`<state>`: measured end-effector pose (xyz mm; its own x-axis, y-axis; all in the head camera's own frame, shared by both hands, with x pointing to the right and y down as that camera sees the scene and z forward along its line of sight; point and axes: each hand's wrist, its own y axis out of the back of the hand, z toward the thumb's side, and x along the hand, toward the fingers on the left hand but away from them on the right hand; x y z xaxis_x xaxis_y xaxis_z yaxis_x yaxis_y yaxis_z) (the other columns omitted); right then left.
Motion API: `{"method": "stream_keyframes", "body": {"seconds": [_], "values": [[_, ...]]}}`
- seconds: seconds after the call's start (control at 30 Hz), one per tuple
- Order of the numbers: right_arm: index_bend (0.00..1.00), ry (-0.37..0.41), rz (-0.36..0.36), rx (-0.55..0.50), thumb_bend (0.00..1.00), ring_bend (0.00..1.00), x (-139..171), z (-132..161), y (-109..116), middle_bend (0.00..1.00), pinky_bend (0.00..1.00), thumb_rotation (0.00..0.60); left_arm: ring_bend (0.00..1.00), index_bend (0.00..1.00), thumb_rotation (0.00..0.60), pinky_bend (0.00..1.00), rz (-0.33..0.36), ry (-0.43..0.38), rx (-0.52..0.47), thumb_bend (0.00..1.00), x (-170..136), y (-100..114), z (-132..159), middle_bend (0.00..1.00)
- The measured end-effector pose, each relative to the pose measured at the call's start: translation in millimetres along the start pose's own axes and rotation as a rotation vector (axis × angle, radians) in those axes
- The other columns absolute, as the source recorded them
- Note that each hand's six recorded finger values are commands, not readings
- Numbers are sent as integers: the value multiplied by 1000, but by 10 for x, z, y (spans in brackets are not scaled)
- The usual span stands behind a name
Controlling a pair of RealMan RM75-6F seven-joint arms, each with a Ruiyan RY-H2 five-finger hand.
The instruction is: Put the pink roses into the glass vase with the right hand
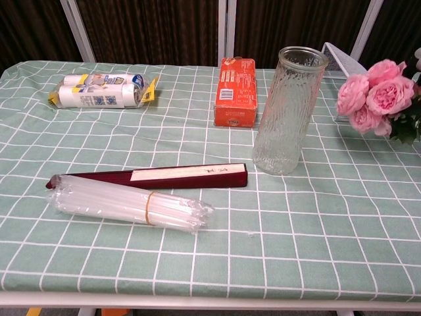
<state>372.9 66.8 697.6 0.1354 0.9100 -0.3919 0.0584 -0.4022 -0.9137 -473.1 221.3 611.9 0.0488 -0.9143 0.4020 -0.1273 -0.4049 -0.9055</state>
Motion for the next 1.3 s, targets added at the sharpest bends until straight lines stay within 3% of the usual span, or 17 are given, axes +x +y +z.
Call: {"method": "stream_keyframes", "body": {"seconds": [0.17, 0.47, 0.7, 1.0, 1.17, 1.3], "values": [[660, 9, -62, -132, 370, 394, 16, 128, 425, 534, 513, 600, 22, 107, 600, 148, -11, -3, 5, 100, 7, -26, 23, 50], [670, 114, -224, -364, 369, 411, 145, 619, 1601, 544, 529, 600, 22, 107, 600, 147, -20, -12, 15, 100, 19, -28, 76, 50], [672, 193, -257, -652, 370, 411, 263, 1010, 2190, 544, 548, 600, 22, 107, 600, 147, -37, -1, 18, 100, 19, -38, 62, 50], [672, 223, -225, -1027, 371, 411, 376, 1343, 2459, 554, 553, 600, 22, 107, 600, 148, -46, 9, 16, 99, 11, -49, 41, 50], [673, 196, -187, -1151, 374, 411, 399, 1396, 2403, 554, 556, 600, 22, 108, 600, 148, -44, 12, 12, 99, 12, -50, 29, 50], [674, 190, -146, -1178, 369, 410, 398, 1425, 2322, 554, 556, 600, 22, 108, 600, 148, -47, 11, 16, 99, 9, -60, 27, 50]]}}
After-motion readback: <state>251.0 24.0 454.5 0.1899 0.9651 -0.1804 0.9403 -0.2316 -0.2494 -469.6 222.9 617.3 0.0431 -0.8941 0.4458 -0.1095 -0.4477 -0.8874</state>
